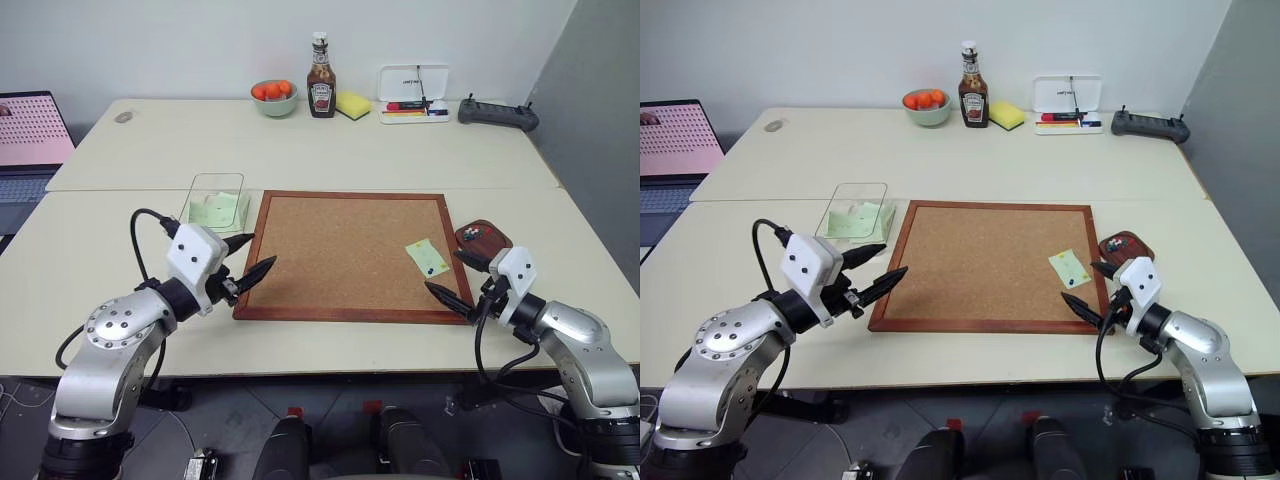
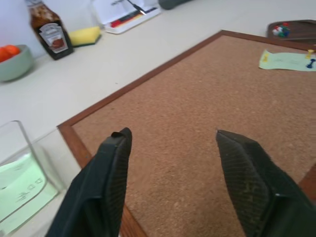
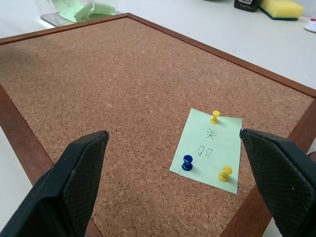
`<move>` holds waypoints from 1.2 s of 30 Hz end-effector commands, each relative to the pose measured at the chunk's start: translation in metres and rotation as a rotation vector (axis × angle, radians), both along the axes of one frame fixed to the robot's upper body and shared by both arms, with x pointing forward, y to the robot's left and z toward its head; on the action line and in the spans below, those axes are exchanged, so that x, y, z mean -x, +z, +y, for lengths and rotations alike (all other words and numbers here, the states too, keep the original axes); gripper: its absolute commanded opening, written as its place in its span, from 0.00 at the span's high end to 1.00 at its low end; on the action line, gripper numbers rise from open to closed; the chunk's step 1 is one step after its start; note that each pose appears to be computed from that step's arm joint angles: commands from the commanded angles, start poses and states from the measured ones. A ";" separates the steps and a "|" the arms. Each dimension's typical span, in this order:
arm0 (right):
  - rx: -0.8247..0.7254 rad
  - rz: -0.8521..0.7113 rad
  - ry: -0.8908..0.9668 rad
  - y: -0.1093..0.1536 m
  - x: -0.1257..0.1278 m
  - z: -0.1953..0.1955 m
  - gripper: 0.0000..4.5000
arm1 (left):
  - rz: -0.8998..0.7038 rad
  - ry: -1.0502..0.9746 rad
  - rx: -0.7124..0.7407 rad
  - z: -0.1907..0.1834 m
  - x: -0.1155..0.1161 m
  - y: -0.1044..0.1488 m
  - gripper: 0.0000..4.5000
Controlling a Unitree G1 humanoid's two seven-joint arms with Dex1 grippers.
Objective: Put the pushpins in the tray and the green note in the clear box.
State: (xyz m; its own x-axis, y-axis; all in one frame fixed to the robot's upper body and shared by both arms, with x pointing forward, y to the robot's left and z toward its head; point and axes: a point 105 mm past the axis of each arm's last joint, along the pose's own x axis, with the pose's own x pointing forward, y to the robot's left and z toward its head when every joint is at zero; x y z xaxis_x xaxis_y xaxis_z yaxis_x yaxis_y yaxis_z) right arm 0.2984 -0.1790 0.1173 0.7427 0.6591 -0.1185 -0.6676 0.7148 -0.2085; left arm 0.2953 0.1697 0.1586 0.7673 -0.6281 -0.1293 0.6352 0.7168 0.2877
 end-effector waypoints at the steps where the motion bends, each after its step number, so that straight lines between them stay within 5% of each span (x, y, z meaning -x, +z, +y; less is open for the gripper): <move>1: -0.017 -0.052 0.012 0.014 0.001 0.004 0.00 | -0.008 -0.078 -0.001 -0.016 -0.006 0.000 0.62; 10: -0.039 -0.066 0.017 0.019 -0.003 0.011 0.00 | 0.025 -0.216 0.023 -0.062 -0.026 -0.021 0.99; 24: -0.027 0.036 -0.090 0.019 -0.043 0.017 0.00 | 0.170 -0.234 -0.011 -0.085 -0.044 -0.077 1.00; 35: 0.043 0.225 -0.134 0.008 -0.075 0.019 0.00 | 0.177 -0.247 -0.012 -0.088 -0.039 -0.083 1.00; 36: 0.048 0.231 -0.138 0.007 -0.078 0.019 0.08 | 0.177 -0.248 -0.012 -0.089 -0.038 -0.083 1.00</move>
